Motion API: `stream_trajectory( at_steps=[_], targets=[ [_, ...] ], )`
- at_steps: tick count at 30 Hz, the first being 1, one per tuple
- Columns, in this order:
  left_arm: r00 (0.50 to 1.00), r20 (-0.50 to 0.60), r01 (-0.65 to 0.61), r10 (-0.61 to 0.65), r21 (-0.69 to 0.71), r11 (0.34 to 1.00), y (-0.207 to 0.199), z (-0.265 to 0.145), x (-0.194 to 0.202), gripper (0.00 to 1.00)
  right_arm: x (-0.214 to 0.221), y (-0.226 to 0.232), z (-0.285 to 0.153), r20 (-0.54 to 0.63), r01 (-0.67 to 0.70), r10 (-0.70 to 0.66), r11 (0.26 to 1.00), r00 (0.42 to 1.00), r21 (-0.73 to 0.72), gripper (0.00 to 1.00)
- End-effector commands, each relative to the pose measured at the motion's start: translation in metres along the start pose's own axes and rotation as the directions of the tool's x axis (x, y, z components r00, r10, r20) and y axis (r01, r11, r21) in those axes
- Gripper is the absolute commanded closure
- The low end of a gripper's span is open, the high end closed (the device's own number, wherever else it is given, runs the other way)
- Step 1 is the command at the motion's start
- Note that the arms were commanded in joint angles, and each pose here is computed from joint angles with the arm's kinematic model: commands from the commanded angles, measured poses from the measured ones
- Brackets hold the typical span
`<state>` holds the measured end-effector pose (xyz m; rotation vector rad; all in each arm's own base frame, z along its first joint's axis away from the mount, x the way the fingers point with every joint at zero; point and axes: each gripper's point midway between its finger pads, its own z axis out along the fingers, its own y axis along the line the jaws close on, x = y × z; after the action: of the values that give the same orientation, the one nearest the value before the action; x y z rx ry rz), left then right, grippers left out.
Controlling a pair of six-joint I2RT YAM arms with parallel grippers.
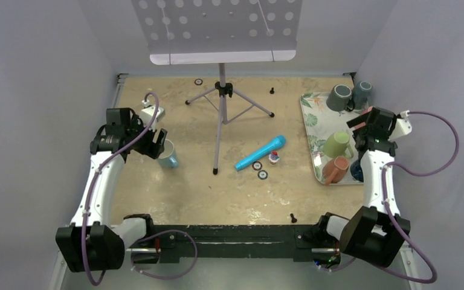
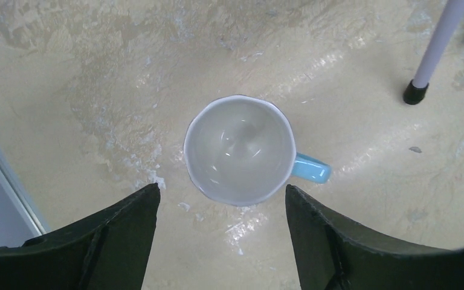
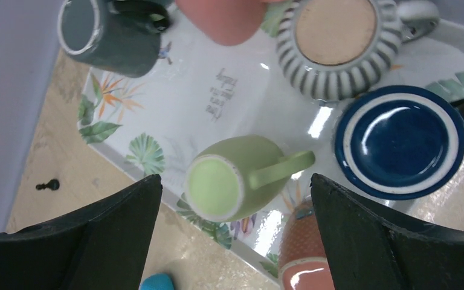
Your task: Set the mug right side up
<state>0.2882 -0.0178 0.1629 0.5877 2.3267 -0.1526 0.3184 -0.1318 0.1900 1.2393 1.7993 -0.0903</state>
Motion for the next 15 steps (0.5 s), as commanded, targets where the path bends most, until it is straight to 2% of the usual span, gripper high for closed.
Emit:
stream_trajectory(
  at_steps=[1,6,11,15],
  targets=[
    [0.998,0.050,-0.041,0.039,0.037,0.998,-0.017,-0.035,-0.010,0.20,0.014,-0.029,0.015,-0.057,-0.188,0.197,0.973,0.979,0.133,0.03],
    [0.999,0.033,-0.028,0.028,0.015,0.999,-0.019,-0.047,-0.005,0.20,0.041,-0.045,0.039,-0.151,-0.280,0.315,0.935,0.937,0.215,0.10],
    [0.999,0.033,0.005,-0.004,-0.014,1.000,-0.020,-0.055,-0.001,0.20,0.061,-0.042,0.056,-0.237,-0.255,0.302,0.944,0.923,0.209,0.12],
    [0.999,0.046,0.017,-0.016,-0.034,0.999,-0.021,-0.056,0.003,0.20,0.057,-0.042,0.052,-0.223,-0.249,0.290,0.949,0.931,0.194,0.12]
  ],
)
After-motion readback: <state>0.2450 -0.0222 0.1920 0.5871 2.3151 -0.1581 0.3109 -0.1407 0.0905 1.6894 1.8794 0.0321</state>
